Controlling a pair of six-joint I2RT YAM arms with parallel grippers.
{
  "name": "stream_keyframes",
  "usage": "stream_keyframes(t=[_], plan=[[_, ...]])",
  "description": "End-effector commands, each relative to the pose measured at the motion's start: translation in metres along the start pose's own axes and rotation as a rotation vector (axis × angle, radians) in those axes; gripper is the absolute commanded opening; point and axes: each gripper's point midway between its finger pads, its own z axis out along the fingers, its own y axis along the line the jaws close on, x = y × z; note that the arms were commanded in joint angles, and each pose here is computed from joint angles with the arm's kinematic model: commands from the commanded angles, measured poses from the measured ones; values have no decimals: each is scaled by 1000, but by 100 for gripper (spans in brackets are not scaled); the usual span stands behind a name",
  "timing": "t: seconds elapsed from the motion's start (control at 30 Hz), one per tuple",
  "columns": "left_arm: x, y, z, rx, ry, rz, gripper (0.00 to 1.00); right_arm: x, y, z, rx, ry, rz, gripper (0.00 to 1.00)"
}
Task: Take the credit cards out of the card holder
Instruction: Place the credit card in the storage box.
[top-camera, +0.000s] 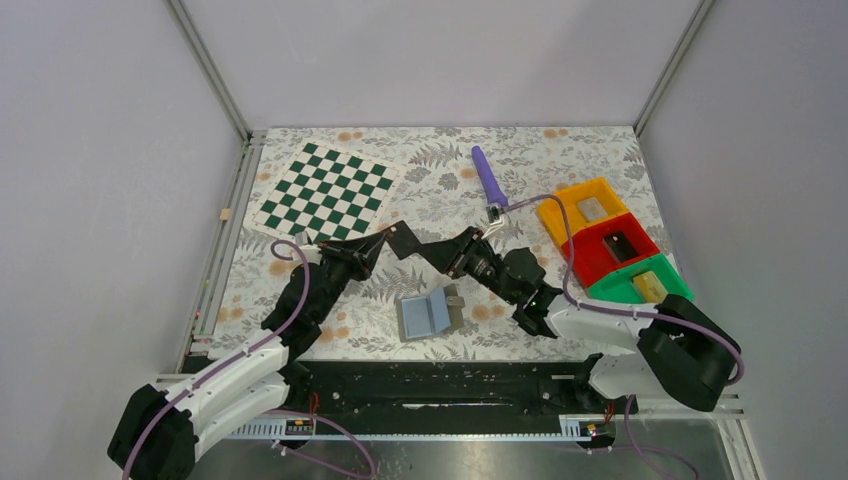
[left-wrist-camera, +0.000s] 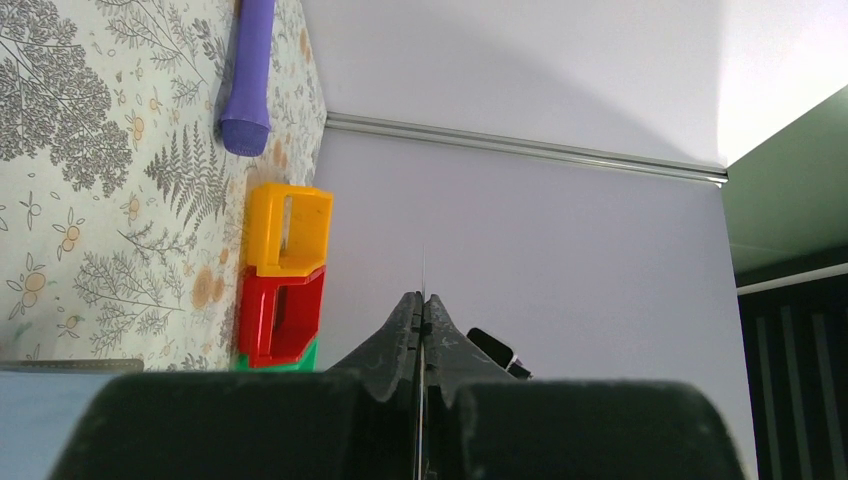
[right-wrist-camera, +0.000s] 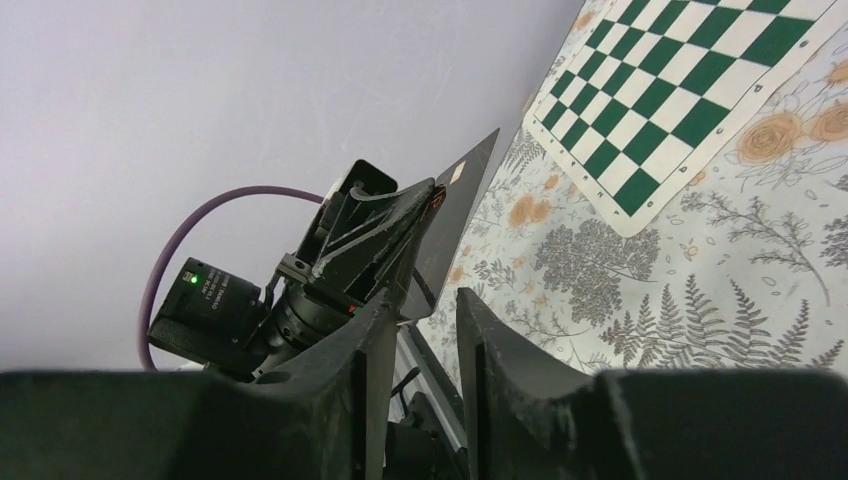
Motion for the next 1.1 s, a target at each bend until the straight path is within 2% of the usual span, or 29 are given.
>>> stream_keyframes(t=[0.0,0.27,0.33,0.43,0.47,0.53,0.67,0.8,0.87,0.97,1.07], plan=[[-7,-6,0,33,-40,-35,0,-13,30,14,-114,-36,52,33],[-10,-7,-1,40,-63,-7,0,-9,27,19,-125,-34,87,31],[-11,-6,-3,43,-65,1,0,-10,27,20,-125,-34,80,22],[-8,-6,-5,54,-48,3,0,-10,29,21,-131,-35,76,0],[-5,-7,-5,56,-33,10,2,-12,29,21,-131,-39,75,0],[-3,-8,-7,65,-22,40,10,-13,30,19,-132,-46,63,0],[-4,-5,-12,66,-19,47,33,-20,23,16,-86,-53,45,0],[-9,-3,-19,66,-36,69,48,-37,11,9,-38,-76,29,0],[-8,0,-21,50,-31,100,61,-49,1,4,-1,-76,24,0],[-6,4,-25,-15,-17,197,82,-77,-18,-11,77,-90,23,0],[-5,2,-30,-119,3,354,96,-107,-36,-33,175,-100,4,0]])
